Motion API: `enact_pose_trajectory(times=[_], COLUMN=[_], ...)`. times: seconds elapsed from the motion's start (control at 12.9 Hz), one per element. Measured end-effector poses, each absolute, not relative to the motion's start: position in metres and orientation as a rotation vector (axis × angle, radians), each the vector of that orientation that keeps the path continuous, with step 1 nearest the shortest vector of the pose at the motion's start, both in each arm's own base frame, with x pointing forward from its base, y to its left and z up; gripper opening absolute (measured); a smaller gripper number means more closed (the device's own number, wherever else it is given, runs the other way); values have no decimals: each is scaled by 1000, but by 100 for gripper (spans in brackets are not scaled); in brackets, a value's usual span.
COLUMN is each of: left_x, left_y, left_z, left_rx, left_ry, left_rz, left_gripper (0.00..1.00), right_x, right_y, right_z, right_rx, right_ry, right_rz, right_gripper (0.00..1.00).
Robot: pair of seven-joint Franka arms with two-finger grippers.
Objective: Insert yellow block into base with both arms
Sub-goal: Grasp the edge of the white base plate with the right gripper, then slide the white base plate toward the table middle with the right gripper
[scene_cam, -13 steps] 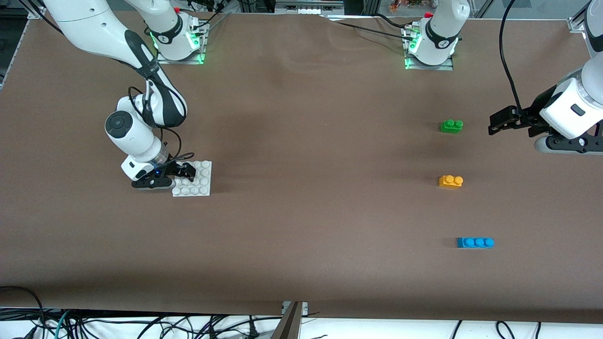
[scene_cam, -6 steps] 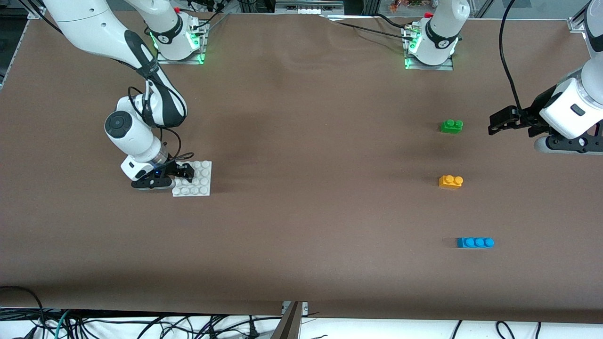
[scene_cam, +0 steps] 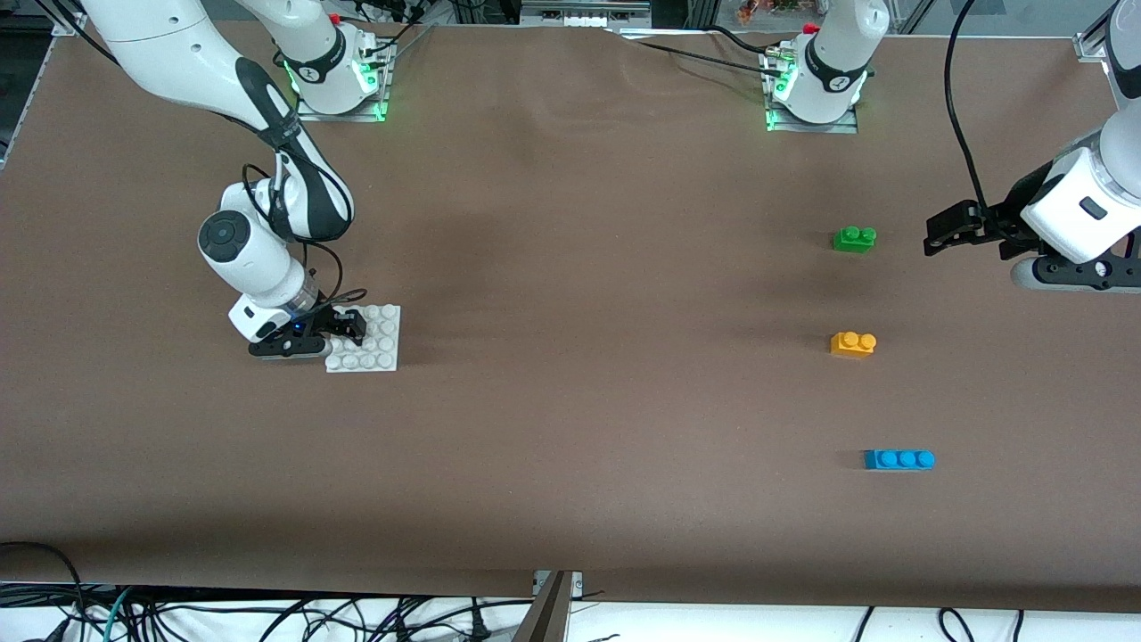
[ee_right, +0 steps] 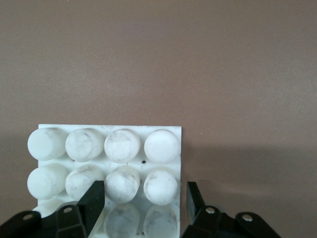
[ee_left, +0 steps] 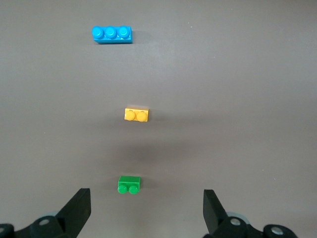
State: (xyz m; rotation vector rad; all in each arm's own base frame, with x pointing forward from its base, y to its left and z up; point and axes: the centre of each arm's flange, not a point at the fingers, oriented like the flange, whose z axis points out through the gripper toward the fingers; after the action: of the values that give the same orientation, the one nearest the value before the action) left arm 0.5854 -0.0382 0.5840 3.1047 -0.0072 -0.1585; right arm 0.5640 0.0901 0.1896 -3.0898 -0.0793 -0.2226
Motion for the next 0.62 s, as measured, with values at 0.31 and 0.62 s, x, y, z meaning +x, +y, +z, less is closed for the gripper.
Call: enact_pose_trajectory(times=[0.31, 0.62], left_x=[585, 585], left_y=[-38, -38], left_z=[584, 584], left_rx=[3105, 3105], left_ry=[-8, -8], left_rz=[-159, -159], left_gripper=[100, 100], right_x=[564, 564], right_y=[91, 91], right_z=[191, 191], right_rx=[-3088, -3088], right_ry=[-80, -80], right_rz=[-229, -231], right_gripper=[64, 64])
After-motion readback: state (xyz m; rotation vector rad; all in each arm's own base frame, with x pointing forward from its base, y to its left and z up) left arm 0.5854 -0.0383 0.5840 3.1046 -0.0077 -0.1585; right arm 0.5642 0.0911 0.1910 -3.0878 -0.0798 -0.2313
